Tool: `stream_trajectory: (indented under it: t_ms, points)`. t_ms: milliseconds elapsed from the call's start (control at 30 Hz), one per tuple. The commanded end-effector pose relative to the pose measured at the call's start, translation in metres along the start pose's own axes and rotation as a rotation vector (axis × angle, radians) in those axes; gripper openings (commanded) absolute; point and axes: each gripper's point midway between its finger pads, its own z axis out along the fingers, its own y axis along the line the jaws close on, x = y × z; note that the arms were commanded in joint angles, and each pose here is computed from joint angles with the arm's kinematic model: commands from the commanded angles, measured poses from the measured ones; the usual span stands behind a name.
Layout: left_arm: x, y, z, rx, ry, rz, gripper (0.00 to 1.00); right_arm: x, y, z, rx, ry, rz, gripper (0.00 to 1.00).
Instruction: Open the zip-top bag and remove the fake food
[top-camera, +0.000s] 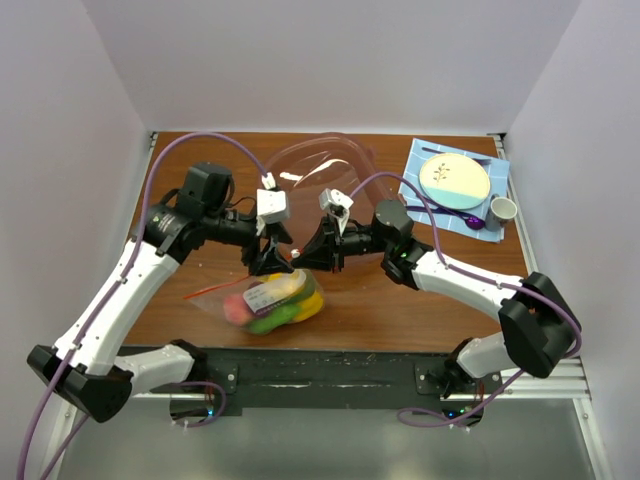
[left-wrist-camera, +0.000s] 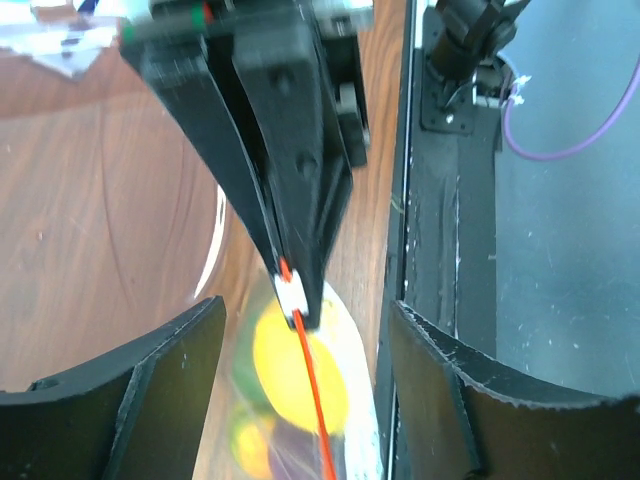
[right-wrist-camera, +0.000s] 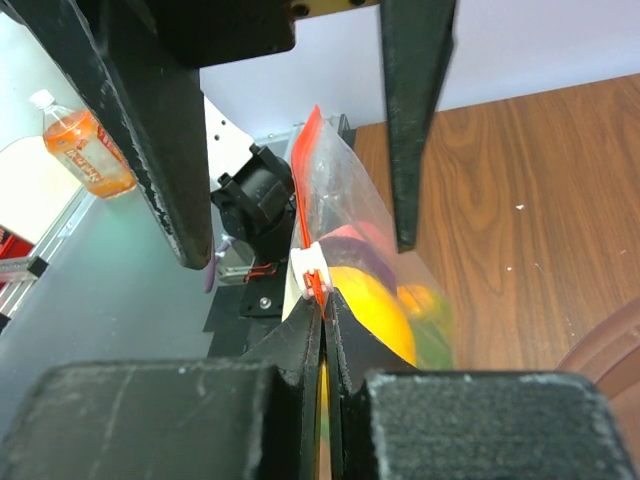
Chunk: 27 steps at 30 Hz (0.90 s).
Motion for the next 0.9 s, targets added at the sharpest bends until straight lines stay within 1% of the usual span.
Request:
stream_trajectory:
  t_ms: [0, 133, 200, 233, 267, 333, 367, 400, 467, 633, 700, 733, 767, 867]
  points:
    - [-0.027, 0.0, 0.003, 0.044, -0.071, 0.022, 0.71, -0.032, 0.013, 0.002, -0.041, -0.042, -0.07, 0.0]
    - [-0.026, 0.002, 0.006, 0.048, -0.07, 0.012, 0.66, -0.033, 0.013, 0.001, -0.037, -0.041, -0.082, 0.0]
    - [-0.024, 0.002, 0.006, 0.045, -0.067, 0.012, 0.59, -0.033, 0.013, 0.001, -0.035, -0.036, -0.081, 0.0]
    - [-0.023, 0.002, 0.006, 0.042, -0.064, 0.011, 0.56, -0.033, 0.013, 0.002, -0.036, -0.034, -0.084, 0.0]
    - [-0.022, 0.004, 0.006, 0.034, -0.057, 0.012, 0.49, -0.034, 0.013, 0.001, -0.033, -0.032, -0.087, 0.0]
    - [-0.022, 0.005, 0.005, 0.024, -0.056, 0.017, 0.41, -0.034, 0.013, 0.001, -0.034, -0.03, -0.087, 0.0]
    - [-0.022, 0.005, 0.005, 0.021, -0.056, 0.017, 0.34, -0.035, 0.013, 0.001, -0.034, -0.03, -0.088, 0.0]
    - [-0.023, 0.006, 0.005, 0.022, -0.057, 0.014, 0.31, -0.035, 0.012, 0.002, -0.032, -0.03, -0.087, 0.0]
    - [-0.024, 0.005, 0.006, 0.027, -0.057, 0.011, 0.27, -0.037, 0.012, 0.002, -0.034, -0.031, -0.093, 0.0]
    - [-0.019, 0.003, 0.007, 0.046, -0.047, 0.0, 0.28, -0.039, 0.012, 0.002, -0.027, -0.022, -0.108, 0.0]
    - [-0.019, 0.003, 0.006, 0.04, -0.045, 0.009, 0.26, -0.04, 0.01, 0.001, -0.013, -0.017, -0.112, 0.0]
    - [-0.019, 0.001, 0.005, 0.042, -0.042, 0.009, 0.22, -0.04, 0.011, 0.001, -0.012, -0.017, -0.119, 0.0]
    - [-0.018, 0.001, 0.005, 0.04, -0.039, 0.011, 0.12, -0.041, 0.011, 0.001, -0.012, -0.015, -0.12, 0.0]
    - [-0.017, 0.002, 0.002, 0.019, -0.034, 0.022, 0.0, -0.042, 0.01, 0.001, -0.008, -0.014, -0.122, 0.0]
